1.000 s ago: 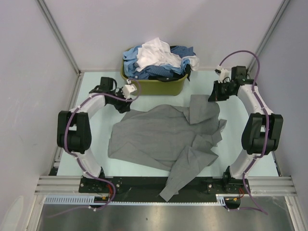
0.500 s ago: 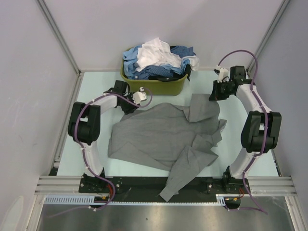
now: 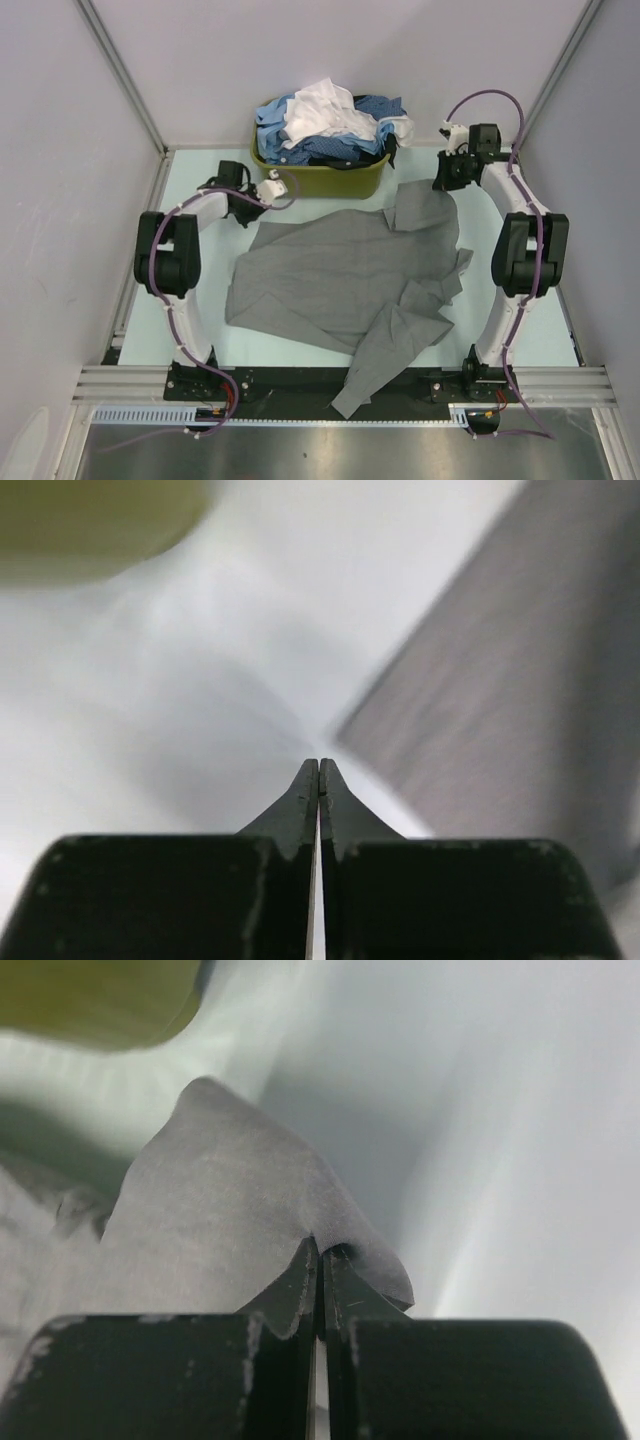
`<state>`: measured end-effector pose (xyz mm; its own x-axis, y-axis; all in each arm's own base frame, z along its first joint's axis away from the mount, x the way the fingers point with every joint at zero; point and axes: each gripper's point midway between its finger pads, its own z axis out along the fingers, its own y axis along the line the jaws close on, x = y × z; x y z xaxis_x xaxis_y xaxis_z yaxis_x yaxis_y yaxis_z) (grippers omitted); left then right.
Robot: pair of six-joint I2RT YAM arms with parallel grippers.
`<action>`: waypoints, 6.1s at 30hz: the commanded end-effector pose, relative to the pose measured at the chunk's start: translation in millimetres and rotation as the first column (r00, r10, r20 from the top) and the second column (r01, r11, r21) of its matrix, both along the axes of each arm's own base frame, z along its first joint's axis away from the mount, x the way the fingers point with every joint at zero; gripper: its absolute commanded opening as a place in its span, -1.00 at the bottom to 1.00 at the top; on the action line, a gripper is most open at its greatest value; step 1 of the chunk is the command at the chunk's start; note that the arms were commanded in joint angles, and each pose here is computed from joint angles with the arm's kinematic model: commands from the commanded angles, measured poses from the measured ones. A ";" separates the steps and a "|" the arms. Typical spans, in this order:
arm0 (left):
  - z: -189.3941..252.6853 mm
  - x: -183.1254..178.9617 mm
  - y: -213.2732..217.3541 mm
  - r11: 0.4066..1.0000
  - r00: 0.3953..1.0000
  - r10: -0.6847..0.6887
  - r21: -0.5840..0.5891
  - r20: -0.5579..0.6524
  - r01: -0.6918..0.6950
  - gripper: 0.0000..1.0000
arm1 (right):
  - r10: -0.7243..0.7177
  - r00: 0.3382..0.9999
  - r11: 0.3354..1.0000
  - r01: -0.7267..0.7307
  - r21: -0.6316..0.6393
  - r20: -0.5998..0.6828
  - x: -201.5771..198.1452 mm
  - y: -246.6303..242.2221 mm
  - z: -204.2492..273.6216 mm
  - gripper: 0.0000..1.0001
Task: Fold and stack the long sleeve shirts
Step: Flatten the shirt out, then fold the shirt
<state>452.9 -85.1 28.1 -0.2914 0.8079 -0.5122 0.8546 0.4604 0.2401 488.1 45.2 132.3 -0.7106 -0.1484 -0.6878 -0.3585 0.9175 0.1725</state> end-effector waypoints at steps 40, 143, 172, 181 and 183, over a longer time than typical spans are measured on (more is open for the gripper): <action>-14.2 -9.2 -39.2 0.984 0.973 -0.166 0.033 -0.157 0.173 -0.97 | 0.033 0.996 0.994 -0.024 -0.107 0.079 54.8 -1.7 -17.4 -0.92; 11.6 -209.1 -81.9 0.798 0.793 -0.598 0.006 -0.116 0.602 0.22 | 0.760 0.585 0.460 -0.792 -0.402 -0.284 -378.1 36.8 34.9 -1.00; 22.8 -243.3 -69.8 0.825 0.822 -0.562 0.008 -0.088 0.565 -1.00 | 0.708 0.637 0.520 -0.762 -0.385 -0.305 -403.2 17.6 40.4 -1.00; 66.2 -268.8 -66.3 0.809 0.807 -0.588 -0.035 -0.047 0.587 -1.00 | 0.685 0.696 0.585 -0.702 -0.406 -0.216 -404.5 14.4 60.6 -1.00; 77.7 -288.2 -60.5 0.803 0.804 -0.595 -0.054 -0.010 0.594 -1.00 | 0.681 0.710 0.604 -0.684 -0.408 -0.182 -407.3 12.4 63.7 -1.00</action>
